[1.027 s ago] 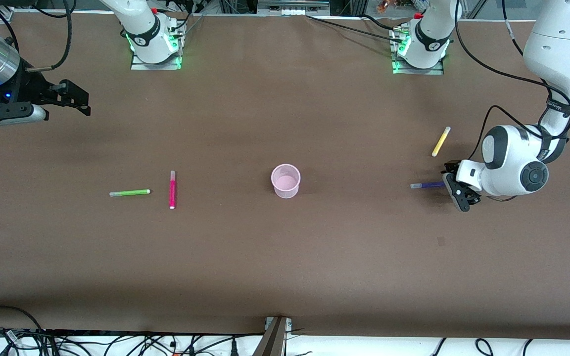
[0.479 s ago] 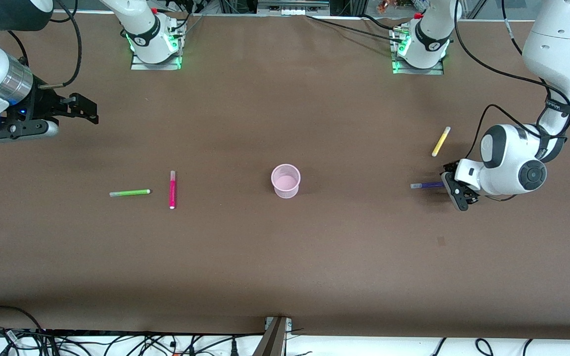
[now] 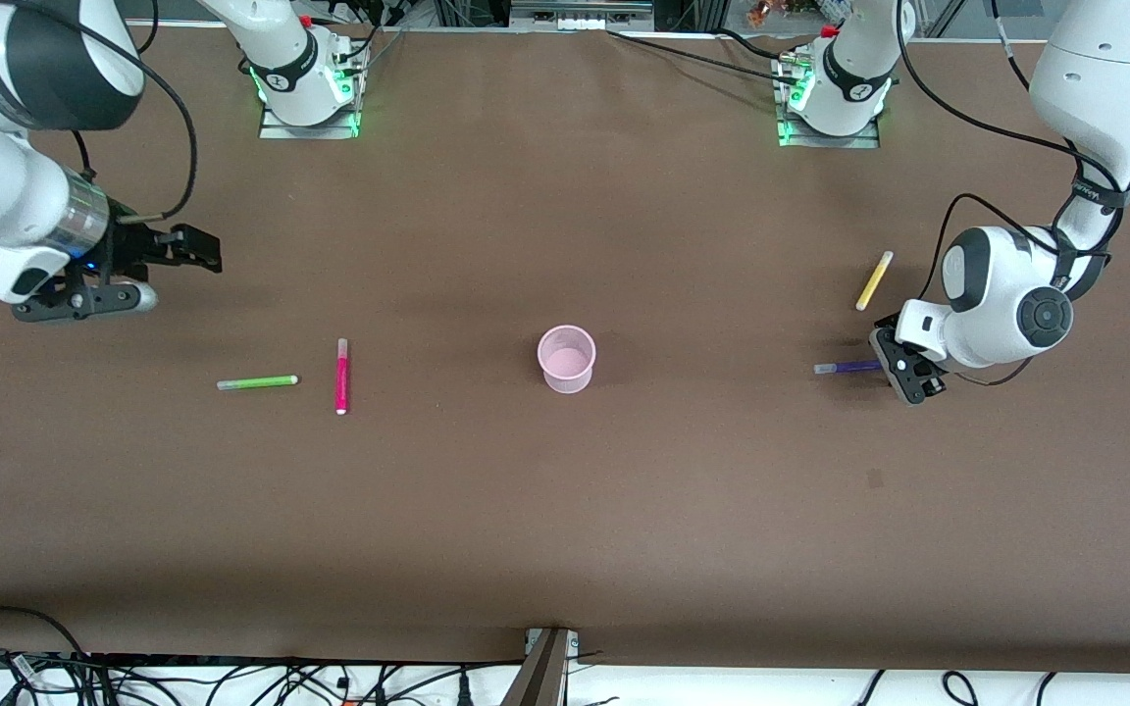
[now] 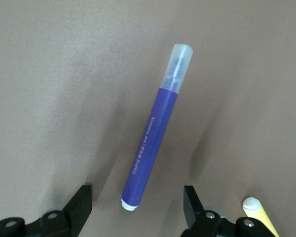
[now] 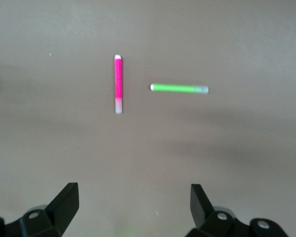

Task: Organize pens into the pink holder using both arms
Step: 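Reach the right gripper down to the pink marker and grasp it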

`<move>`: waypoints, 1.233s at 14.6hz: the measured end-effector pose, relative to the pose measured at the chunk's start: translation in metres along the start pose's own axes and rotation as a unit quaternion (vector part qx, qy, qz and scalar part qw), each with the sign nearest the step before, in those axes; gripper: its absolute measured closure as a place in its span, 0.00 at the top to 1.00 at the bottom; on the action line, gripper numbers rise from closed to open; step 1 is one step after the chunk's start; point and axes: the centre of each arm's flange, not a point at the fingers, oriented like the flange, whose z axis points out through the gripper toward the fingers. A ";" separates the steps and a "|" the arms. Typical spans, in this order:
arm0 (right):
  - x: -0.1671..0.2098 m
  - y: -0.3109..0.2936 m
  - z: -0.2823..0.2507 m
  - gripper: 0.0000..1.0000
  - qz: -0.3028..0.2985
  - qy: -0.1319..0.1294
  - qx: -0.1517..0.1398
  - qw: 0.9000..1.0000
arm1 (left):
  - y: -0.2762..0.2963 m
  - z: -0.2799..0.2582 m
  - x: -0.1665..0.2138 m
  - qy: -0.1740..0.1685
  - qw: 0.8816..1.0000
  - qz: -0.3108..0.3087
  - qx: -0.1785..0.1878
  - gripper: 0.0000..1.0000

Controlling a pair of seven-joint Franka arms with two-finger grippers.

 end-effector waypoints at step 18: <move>0.058 -0.047 0.259 0.97 -0.021 0.063 0.009 0.998 | 0.004 -0.001 0.002 -0.016 1.000 0.007 0.015 0.23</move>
